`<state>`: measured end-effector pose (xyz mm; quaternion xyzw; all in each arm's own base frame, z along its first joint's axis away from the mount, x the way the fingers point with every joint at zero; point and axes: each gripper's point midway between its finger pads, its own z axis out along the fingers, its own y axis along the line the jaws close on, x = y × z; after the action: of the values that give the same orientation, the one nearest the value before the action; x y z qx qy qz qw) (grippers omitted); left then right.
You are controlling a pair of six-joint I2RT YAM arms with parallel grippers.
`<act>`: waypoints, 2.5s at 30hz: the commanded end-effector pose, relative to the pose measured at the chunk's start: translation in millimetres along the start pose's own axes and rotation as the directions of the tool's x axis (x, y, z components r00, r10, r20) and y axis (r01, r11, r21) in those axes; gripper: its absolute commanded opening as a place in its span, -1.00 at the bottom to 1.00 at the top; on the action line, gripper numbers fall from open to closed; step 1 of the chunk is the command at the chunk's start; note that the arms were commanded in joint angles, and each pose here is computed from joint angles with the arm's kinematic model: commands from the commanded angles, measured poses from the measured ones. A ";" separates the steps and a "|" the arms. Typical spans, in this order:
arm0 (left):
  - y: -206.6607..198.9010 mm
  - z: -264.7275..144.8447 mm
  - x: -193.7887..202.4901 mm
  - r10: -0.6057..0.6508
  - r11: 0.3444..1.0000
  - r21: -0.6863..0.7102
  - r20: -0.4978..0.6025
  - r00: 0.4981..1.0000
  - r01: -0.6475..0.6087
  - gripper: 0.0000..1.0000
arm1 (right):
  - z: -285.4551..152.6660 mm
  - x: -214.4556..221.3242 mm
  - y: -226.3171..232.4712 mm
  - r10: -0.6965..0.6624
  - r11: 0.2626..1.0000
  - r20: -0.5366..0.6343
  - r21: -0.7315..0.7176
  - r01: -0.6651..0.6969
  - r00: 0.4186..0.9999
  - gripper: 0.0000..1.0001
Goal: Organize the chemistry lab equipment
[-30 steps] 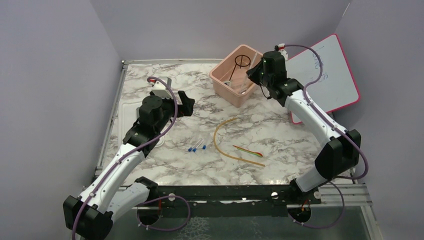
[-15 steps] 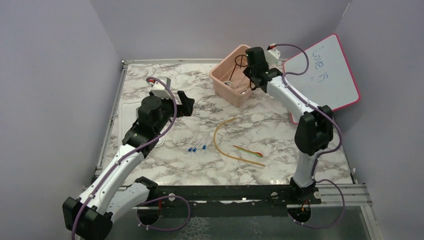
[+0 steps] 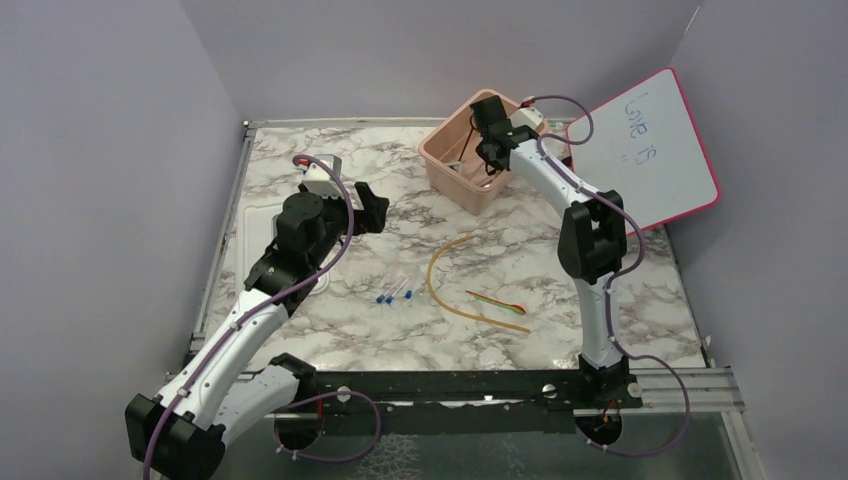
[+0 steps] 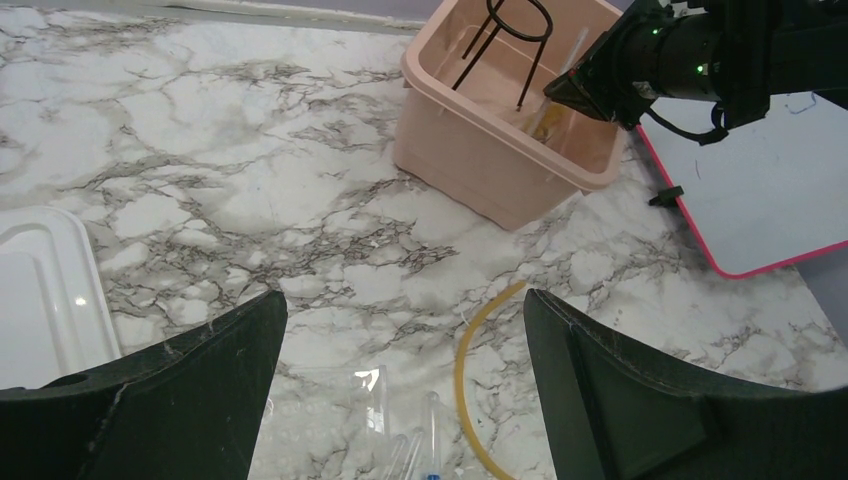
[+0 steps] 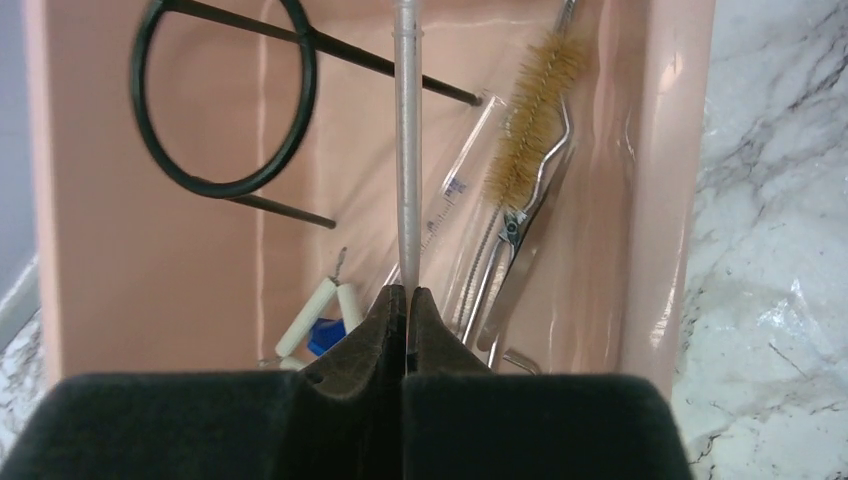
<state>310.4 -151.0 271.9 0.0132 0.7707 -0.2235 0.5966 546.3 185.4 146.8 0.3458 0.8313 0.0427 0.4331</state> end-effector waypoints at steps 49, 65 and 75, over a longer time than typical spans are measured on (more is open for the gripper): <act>-68.6 26.7 96.3 -0.120 0.950 0.236 -0.333 0.935 0.206 0.49 | -186.2 142.6 -194.2 -0.669 0.682 -0.267 -0.590 0.431 0.694 0.04; -52.9 47.5 109.4 -0.148 0.978 0.081 -0.370 0.917 0.190 0.38 | -175.9 202.6 -224.7 -0.773 0.634 -0.399 -0.521 0.572 0.493 0.05; -49.0 41.3 89.4 -0.136 0.983 0.077 -0.295 0.946 0.165 0.38 | -167.4 220.7 -229.6 -0.807 0.583 -0.431 -0.477 0.658 0.404 0.04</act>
<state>302.7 -240.4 173.9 0.0216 0.8525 -0.3124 0.4186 211.0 184.8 18.5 -0.1364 0.9743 0.0831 0.1587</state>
